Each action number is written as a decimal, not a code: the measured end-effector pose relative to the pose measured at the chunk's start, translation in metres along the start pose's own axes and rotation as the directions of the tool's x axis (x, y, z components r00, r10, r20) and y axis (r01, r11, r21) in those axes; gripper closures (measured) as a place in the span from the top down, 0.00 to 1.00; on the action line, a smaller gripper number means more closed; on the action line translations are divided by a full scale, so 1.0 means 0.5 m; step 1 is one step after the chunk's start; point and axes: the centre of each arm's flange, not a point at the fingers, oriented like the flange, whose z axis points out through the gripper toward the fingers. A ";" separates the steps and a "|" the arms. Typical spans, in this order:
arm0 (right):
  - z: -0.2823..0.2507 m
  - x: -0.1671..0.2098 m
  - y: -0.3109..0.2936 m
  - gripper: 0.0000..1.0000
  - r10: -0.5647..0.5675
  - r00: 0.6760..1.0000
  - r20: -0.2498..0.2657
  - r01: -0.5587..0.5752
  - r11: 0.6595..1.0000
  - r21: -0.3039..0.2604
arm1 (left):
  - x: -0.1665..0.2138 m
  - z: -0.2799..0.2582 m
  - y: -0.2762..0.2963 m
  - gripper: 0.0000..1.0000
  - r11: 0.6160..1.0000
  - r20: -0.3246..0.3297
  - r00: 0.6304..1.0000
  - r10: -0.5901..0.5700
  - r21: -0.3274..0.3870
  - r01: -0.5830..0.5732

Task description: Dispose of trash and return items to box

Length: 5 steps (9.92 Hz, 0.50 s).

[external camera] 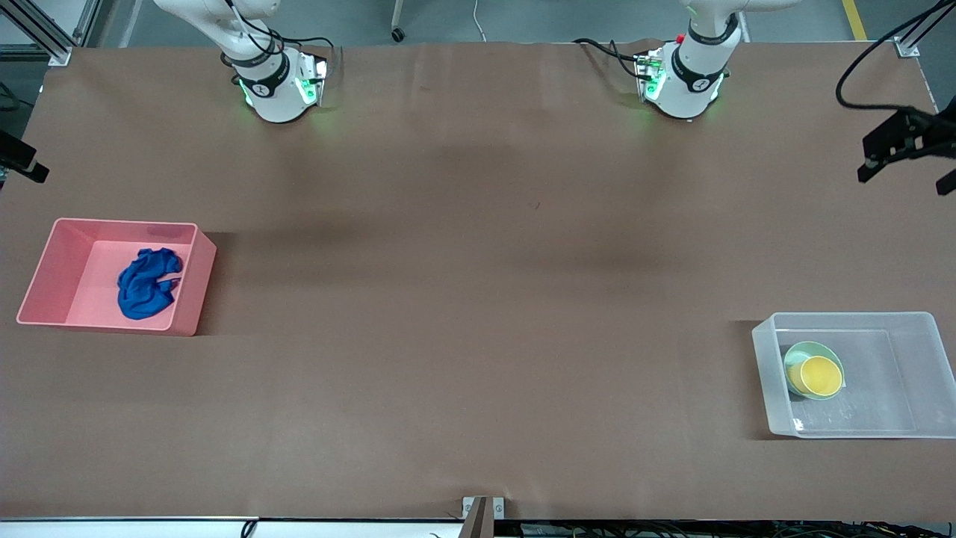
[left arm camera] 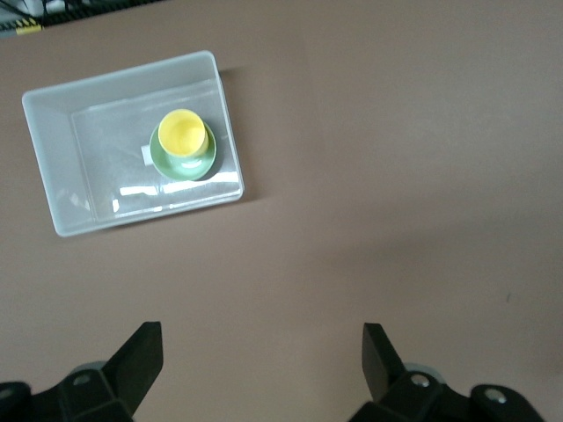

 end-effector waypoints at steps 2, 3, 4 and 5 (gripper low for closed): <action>0.000 0.000 0.000 1.00 0.000 1.000 0.000 0.000 1.000 0.000 | -0.002 0.007 -0.012 1.00 0.998 0.014 0.998 -0.062 -0.002 0.062; 0.000 0.000 0.000 1.00 0.000 1.000 0.000 0.000 1.000 0.000 | 0.001 0.012 -0.007 1.00 0.997 0.019 0.997 -0.081 -0.001 0.081; 0.000 0.000 0.000 1.00 0.000 1.000 0.000 0.000 1.000 0.000 | 0.004 0.018 0.003 1.00 0.996 0.025 0.996 -0.086 0.001 0.086; 0.000 0.000 0.000 1.00 0.000 1.000 0.000 0.000 1.000 0.000 | 0.007 0.025 0.017 1.00 0.995 0.033 0.995 -0.097 0.007 0.097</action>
